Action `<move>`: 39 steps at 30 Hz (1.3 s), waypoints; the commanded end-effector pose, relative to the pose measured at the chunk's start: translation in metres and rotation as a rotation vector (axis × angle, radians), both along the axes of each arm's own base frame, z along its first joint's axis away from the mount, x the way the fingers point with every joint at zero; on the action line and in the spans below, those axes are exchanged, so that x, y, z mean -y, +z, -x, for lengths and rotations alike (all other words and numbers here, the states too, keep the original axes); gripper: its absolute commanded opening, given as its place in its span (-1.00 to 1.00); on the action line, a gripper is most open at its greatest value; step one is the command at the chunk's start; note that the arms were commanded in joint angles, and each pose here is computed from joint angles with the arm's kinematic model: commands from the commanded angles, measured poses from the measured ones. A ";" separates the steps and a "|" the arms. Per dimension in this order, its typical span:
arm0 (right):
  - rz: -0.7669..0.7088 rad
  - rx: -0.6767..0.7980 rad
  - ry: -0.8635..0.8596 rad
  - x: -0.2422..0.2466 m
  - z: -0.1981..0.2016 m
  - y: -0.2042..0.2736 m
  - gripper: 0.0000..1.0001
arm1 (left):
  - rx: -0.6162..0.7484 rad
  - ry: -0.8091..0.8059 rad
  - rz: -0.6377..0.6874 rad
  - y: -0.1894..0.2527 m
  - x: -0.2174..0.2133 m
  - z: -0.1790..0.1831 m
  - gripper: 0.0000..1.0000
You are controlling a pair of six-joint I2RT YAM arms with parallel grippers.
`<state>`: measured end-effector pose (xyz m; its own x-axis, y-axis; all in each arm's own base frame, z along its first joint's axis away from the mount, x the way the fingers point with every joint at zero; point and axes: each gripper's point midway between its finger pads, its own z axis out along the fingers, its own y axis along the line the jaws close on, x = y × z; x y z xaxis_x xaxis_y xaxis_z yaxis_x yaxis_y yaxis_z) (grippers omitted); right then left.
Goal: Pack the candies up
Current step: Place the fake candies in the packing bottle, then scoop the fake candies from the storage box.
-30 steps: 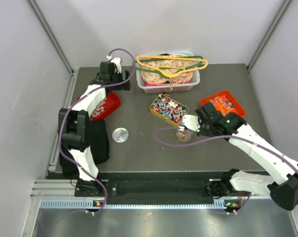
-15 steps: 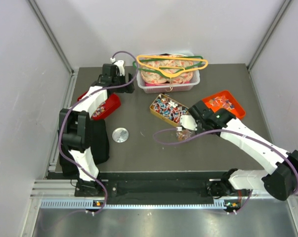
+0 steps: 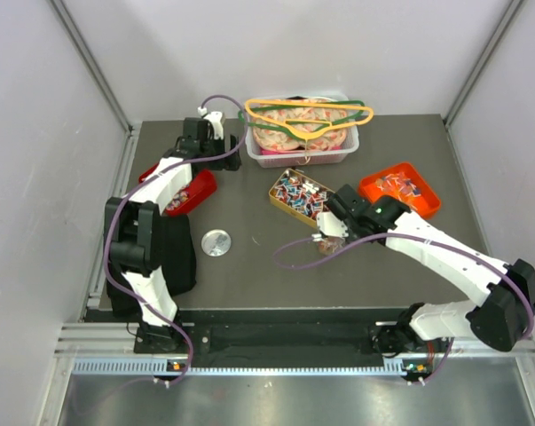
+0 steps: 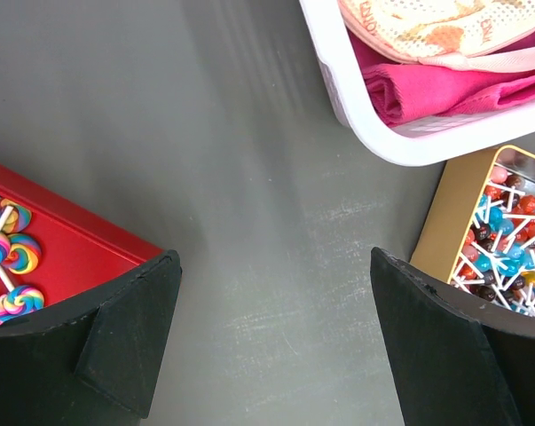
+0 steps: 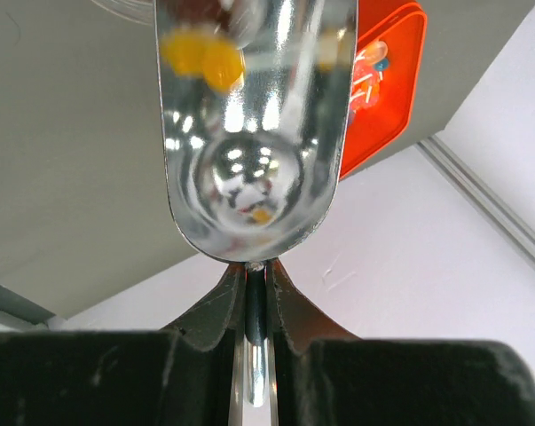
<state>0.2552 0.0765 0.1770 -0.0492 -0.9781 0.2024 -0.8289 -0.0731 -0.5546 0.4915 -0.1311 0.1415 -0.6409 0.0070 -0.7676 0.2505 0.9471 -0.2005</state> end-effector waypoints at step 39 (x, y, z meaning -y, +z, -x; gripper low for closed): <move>0.116 0.341 0.083 -0.065 -0.142 0.075 -1.00 | 0.092 -0.174 0.022 -0.017 0.107 -0.004 0.65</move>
<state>0.3670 0.1356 0.2286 -0.0201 -0.9543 0.2980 -0.6594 -0.2114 -0.7215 0.4761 -0.2286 0.0937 -0.6350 0.1258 -0.7622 0.4163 0.8868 -0.2005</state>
